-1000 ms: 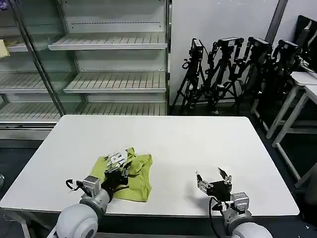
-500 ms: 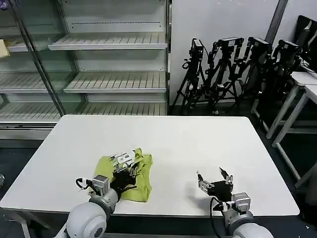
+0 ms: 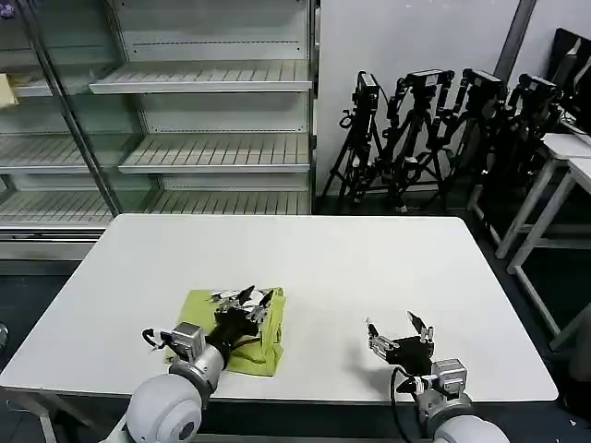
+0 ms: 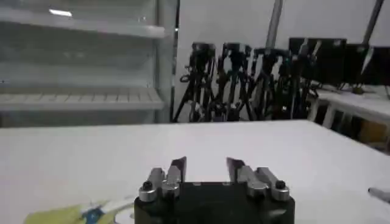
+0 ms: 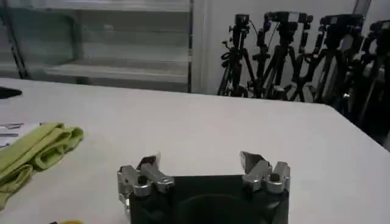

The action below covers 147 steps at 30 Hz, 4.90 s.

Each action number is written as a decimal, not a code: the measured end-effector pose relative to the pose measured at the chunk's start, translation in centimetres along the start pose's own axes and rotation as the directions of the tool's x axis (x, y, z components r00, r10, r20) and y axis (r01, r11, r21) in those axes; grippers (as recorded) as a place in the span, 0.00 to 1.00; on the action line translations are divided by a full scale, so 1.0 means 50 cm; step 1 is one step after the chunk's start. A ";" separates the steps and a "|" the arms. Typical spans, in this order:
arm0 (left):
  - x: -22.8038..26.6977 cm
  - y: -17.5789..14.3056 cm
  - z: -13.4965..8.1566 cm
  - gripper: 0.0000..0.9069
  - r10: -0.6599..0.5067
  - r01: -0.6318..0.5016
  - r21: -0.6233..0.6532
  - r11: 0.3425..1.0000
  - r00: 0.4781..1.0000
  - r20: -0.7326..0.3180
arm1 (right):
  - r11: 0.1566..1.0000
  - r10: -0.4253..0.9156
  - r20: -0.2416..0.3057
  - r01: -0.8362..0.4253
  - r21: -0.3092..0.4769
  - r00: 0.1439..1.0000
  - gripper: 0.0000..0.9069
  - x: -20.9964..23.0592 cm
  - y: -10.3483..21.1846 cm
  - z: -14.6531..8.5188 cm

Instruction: Fold and organize the clothes.

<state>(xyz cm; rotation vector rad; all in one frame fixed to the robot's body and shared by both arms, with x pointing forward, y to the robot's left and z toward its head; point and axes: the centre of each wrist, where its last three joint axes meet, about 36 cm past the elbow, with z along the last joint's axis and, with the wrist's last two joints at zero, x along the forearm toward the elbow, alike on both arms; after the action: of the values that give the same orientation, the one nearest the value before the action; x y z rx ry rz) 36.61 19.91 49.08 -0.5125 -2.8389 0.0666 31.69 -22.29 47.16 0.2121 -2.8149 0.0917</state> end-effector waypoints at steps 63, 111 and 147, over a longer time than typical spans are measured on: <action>0.048 0.262 0.142 0.01 -0.301 0.297 -0.045 0.954 0.941 -0.158 | 1.000 -0.030 0.031 0.030 0.001 0.999 1.00 0.003 0.024 -0.013; -0.036 -0.090 0.006 0.02 -0.059 0.058 -0.063 0.996 0.998 -0.023 | 0.998 0.056 0.089 -0.059 0.037 0.995 1.00 0.008 -0.028 -0.054; -0.078 -0.014 0.006 1.00 -0.011 0.033 -0.119 0.992 0.983 0.184 | 0.981 0.143 0.309 -0.176 0.080 0.940 1.00 -0.135 -0.114 -0.079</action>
<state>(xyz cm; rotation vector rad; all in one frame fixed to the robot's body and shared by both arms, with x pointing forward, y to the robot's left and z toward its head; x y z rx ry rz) 39.82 17.90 47.91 -0.5250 -3.0424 -0.0671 40.12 -26.66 49.01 0.0202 -3.1329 0.2689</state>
